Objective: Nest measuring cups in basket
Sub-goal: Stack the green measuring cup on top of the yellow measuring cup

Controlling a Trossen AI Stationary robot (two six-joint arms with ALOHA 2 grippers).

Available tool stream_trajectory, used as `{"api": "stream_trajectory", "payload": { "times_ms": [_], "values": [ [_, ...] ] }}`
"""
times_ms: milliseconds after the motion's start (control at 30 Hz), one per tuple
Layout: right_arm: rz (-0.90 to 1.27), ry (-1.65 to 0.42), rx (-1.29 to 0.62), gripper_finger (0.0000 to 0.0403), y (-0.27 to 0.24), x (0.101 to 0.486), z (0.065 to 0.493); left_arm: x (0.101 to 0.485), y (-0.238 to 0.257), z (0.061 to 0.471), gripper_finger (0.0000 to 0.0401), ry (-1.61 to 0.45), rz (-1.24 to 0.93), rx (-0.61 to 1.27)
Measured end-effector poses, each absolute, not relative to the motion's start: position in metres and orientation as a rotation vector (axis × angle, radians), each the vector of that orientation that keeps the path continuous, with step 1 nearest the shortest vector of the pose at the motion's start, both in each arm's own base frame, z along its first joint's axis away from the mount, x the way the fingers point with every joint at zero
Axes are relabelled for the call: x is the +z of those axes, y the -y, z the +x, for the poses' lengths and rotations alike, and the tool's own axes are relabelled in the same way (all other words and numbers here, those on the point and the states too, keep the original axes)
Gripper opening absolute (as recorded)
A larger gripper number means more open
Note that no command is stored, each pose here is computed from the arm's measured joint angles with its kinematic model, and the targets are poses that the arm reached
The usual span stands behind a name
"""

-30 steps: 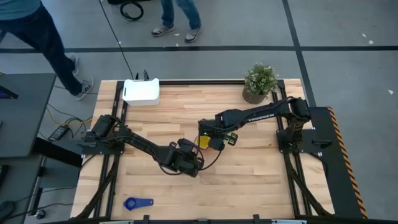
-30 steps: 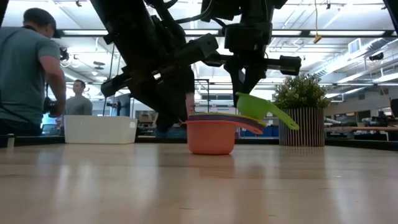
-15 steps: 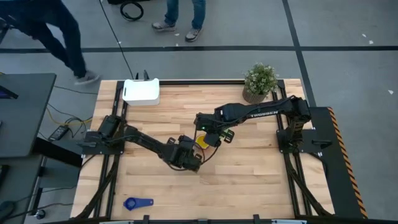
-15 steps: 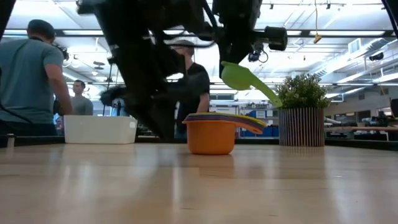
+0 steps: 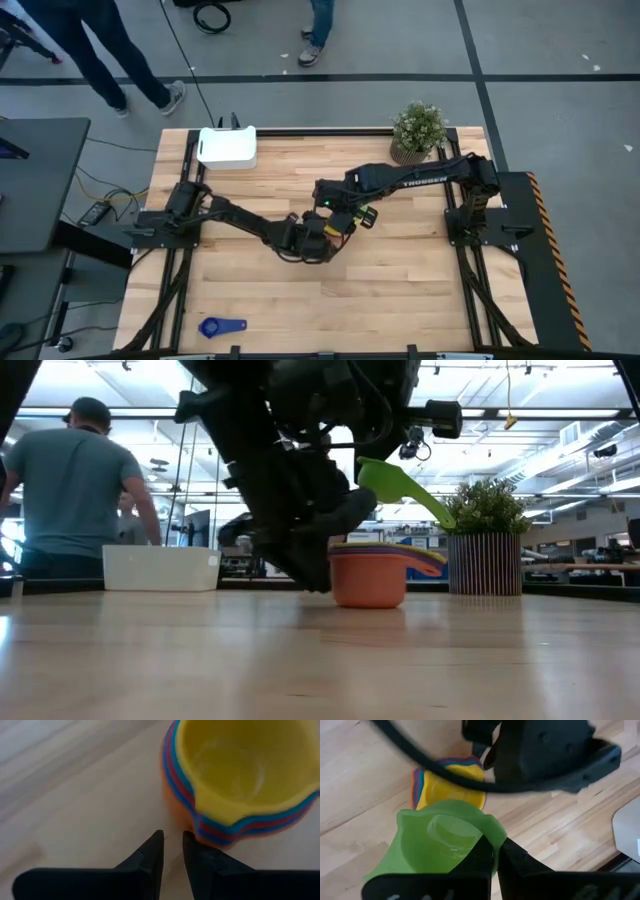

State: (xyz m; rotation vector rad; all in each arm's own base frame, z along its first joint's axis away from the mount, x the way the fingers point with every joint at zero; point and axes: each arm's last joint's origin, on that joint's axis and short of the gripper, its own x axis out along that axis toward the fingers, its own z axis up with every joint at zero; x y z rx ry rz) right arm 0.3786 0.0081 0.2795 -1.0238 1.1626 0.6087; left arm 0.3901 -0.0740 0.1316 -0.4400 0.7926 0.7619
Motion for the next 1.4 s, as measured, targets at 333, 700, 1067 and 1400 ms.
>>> {"api": "stream_trajectory", "payload": {
  "times_ms": [333,700,1067,1400],
  "values": [
    [-0.988,-1.188,0.627,0.0011,-0.001,0.279,0.376,0.124,0.070,0.397,0.0079,-0.825,-0.461,0.693],
    [-0.927,-1.278,0.673,0.0011,-0.001,0.252,0.367,0.125,0.081,0.393,0.0079,-0.845,-0.453,0.661],
    [-0.910,-1.237,0.681,0.0011,0.000,0.252,0.369,0.126,0.082,0.393,0.0079,-0.844,-0.452,0.658],
    [-0.914,-1.213,0.679,0.0025,-0.001,0.253,0.371,0.126,0.082,0.393,0.0079,-0.845,-0.451,0.659]
  ]
}}
